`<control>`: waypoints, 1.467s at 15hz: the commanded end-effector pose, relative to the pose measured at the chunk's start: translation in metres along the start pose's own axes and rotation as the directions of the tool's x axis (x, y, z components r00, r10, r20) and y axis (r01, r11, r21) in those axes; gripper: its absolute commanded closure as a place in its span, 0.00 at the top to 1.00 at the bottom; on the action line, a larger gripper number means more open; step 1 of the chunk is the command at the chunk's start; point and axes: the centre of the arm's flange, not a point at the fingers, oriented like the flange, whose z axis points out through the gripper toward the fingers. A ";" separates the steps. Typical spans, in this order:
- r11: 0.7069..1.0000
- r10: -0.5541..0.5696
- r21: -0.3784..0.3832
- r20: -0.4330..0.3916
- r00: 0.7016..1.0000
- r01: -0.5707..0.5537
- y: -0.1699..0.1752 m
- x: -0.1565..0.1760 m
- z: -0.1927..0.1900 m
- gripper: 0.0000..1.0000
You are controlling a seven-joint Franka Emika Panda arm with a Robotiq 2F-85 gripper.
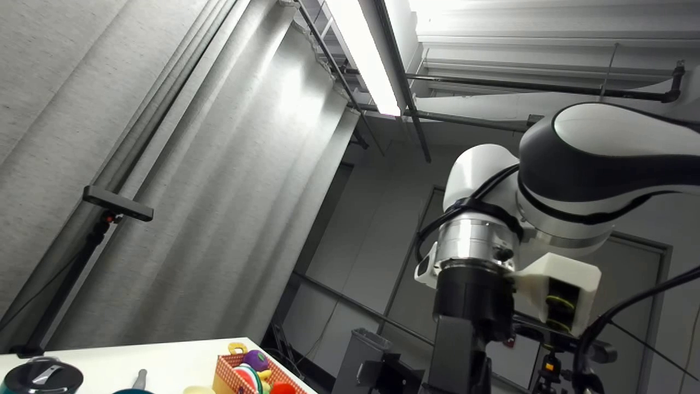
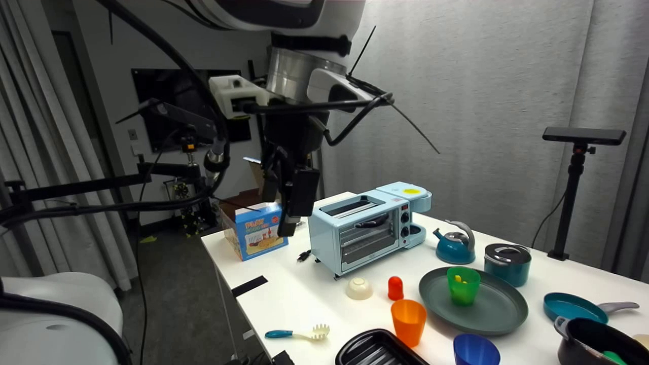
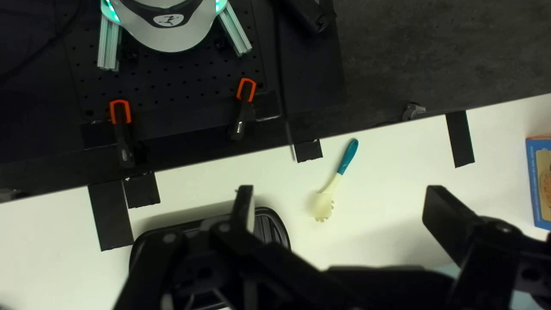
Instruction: Put the dishing spoon in the blue cup
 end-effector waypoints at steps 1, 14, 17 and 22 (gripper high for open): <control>0.998 0.068 0.024 -0.068 0.995 -0.066 0.022 0.018 -0.021 1.00; 0.952 0.300 0.143 -0.273 0.914 -0.270 0.080 0.103 -0.061 1.00; 0.932 0.360 0.157 -0.308 0.881 -0.326 0.086 0.125 -0.056 1.00; 0.893 0.451 0.182 -0.334 0.828 -0.412 0.104 0.150 -0.045 1.00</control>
